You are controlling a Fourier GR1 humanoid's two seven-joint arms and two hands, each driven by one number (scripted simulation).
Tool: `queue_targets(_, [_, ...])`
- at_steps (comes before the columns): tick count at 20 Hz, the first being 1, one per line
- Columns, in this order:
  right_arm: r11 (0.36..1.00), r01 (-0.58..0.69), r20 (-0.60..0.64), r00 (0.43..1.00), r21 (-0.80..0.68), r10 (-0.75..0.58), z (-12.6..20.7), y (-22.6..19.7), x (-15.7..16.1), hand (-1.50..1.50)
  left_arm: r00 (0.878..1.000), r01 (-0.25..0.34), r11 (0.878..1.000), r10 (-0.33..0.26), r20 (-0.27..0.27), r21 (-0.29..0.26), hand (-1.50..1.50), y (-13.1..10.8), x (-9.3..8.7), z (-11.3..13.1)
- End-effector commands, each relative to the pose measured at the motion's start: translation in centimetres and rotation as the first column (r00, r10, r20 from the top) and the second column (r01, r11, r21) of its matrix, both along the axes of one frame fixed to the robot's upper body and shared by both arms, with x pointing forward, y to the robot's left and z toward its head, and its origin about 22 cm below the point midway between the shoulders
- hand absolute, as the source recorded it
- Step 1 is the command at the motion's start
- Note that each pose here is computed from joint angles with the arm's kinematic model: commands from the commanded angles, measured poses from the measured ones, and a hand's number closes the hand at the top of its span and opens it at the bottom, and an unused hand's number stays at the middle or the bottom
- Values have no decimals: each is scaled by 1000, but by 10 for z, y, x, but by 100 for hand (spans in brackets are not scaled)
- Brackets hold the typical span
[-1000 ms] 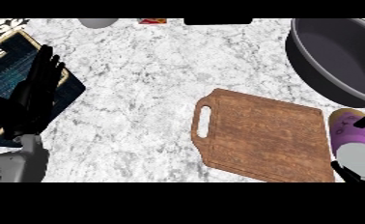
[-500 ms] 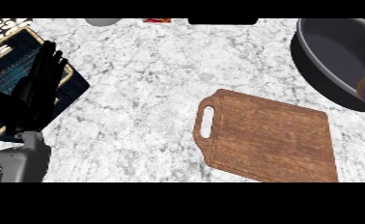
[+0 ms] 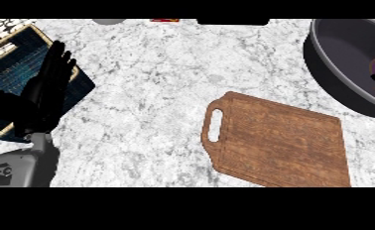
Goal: Pick the can from the cutting board and place it in the pot
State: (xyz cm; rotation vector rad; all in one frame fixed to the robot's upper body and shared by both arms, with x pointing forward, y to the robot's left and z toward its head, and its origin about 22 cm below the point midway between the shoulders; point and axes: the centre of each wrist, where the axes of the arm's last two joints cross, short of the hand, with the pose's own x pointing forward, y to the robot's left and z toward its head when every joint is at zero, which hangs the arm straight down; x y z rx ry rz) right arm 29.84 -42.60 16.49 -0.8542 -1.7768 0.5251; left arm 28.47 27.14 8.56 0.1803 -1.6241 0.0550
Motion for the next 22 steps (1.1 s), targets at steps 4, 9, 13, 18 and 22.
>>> queue_targets(4, [930,183,83,983,-319,-165,-35,-7,28,150,1000,26,1000,-26,6,9,0,-10,7,4])
queue_targets(9, [939,174,36,985,-295,-171,-42,-21,65,150,999,32,999,-32,-1,-13,0,2,-1,1])
queue_targets(13, [974,138,-99,983,-180,-158,-58,-37,66,150,999,44,999,-44,3,4,0,-5,8,7])
queue_targets(18, [995,75,-228,970,-72,-90,-83,-25,73,-150,999,42,999,-42,19,-3,0,-13,11,11])
queue_targets(22, [997,-40,-248,967,71,57,-80,-35,70,-150,999,34,999,-34,6,-12,0,-14,9,1])
